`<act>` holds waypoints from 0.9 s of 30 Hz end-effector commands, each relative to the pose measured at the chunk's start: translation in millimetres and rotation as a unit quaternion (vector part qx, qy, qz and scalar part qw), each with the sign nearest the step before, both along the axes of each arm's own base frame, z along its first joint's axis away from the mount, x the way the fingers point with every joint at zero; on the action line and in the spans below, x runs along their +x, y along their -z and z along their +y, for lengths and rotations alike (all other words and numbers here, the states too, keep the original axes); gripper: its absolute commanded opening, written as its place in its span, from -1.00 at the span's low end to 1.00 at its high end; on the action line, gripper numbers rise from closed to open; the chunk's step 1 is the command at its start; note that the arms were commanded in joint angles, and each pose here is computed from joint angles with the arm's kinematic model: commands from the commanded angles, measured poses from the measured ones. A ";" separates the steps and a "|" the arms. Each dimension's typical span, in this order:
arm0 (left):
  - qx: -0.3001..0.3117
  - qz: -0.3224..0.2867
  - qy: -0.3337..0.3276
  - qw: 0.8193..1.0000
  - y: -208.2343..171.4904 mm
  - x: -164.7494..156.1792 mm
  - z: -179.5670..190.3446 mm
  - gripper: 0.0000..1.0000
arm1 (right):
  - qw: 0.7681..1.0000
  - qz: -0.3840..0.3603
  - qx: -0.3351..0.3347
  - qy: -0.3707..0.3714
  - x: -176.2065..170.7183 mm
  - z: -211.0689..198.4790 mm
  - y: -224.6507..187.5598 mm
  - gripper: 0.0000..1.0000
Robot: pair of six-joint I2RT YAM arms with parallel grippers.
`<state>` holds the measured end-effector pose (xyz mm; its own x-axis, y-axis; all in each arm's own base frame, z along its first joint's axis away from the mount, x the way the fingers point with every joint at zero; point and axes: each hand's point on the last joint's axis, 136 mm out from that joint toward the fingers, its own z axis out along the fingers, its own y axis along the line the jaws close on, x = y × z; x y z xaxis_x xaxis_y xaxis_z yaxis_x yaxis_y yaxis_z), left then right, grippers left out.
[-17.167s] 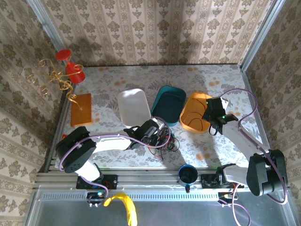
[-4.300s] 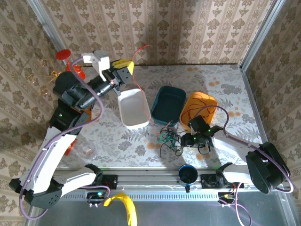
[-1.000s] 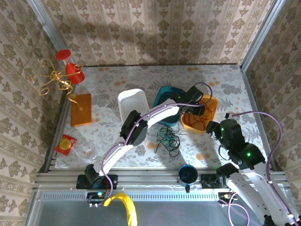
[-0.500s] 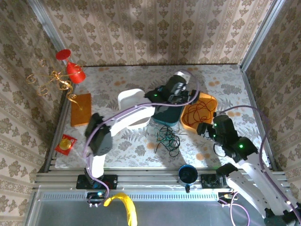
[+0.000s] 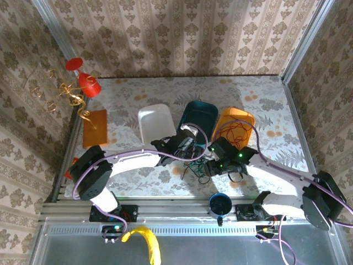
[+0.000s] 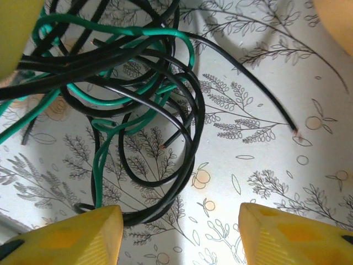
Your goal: Untangle the cables
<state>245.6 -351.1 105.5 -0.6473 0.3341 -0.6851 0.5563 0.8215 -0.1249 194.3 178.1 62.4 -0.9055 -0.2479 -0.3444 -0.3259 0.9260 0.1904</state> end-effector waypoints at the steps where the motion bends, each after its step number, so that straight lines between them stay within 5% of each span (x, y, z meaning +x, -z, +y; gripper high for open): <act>1: -0.023 -0.026 0.015 0.999 -29.0 2.0 -7.0 0.86 | 1.000 -0.018 0.015 -0.016 11.6 15.2 -7.3 0.13; 11: -0.013 0.015 0.042 0.999 -9.2 -12.3 -9.7 0.78 | 1.000 -0.012 -0.005 0.014 14.9 8.1 10.0 -0.49; 23: -0.021 0.051 0.083 0.995 9.6 -42.1 5.9 0.78 | 1.000 0.009 0.004 0.012 6.5 9.9 23.6 -0.53; 27: -0.023 0.054 0.091 0.994 12.9 -46.6 7.3 0.74 | 1.000 0.005 -0.002 0.016 8.9 8.3 23.1 -0.74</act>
<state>203.3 -339.4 84.5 -0.6745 0.4164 -0.6096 0.6437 0.7361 -0.2094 203.7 186.3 41.6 -0.9150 -0.2247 -0.3350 -0.3005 0.9338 0.1944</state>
